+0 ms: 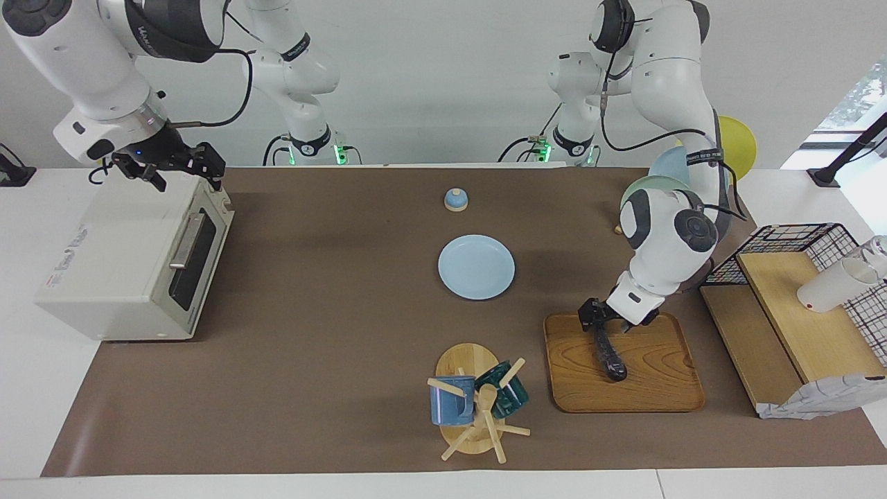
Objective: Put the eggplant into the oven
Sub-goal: 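Grasp the eggplant with the left gripper and lift it, then carry the eggplant with the left gripper over the blue plate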
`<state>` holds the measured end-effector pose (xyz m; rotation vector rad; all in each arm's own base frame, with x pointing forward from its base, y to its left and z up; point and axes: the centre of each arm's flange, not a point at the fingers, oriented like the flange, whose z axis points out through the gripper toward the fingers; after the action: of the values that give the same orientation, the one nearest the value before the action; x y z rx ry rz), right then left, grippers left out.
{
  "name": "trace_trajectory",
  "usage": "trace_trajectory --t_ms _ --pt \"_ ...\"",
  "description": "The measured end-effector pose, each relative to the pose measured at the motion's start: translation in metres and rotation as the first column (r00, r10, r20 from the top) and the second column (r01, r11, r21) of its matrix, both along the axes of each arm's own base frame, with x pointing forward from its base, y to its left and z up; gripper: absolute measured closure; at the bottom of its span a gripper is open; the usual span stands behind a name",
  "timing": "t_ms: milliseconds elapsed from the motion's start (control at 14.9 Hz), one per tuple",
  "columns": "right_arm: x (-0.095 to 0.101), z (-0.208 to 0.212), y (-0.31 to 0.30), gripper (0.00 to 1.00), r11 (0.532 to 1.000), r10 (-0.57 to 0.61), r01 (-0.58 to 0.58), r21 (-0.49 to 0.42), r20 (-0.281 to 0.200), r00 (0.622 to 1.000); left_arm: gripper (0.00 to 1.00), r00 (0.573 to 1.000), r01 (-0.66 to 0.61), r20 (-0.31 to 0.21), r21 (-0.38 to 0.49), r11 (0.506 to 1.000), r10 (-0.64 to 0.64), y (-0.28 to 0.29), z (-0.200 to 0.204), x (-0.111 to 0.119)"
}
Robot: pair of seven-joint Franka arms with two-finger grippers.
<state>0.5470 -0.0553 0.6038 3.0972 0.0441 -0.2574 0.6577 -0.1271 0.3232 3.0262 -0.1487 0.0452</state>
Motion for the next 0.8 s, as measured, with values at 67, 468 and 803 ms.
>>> trace_trajectory --t_ms 67,468,803 --pt "0.0 0.0 0.0 0.0 1.0 0.0 0.0 0.0 0.0 1.0 0.07 1.0 0.0 -0.002 0.001 1.0 0.0 0.0 -0.003 -0.001" --pt "0.0 -0.002 0.0 0.0 1.0 0.0 0.0 0.0 -0.004 1.0 0.2 1.0 -0.001 0.002 0.001 1.0 0.001 0.0 -0.006 -0.002" --pt "0.007 -0.01 0.0 0.43 1.0 0.006 -0.005 -0.004 0.047 0.999 0.75 1.0 0.003 0.002 0.001 1.0 -0.003 0.0 -0.006 -0.003"
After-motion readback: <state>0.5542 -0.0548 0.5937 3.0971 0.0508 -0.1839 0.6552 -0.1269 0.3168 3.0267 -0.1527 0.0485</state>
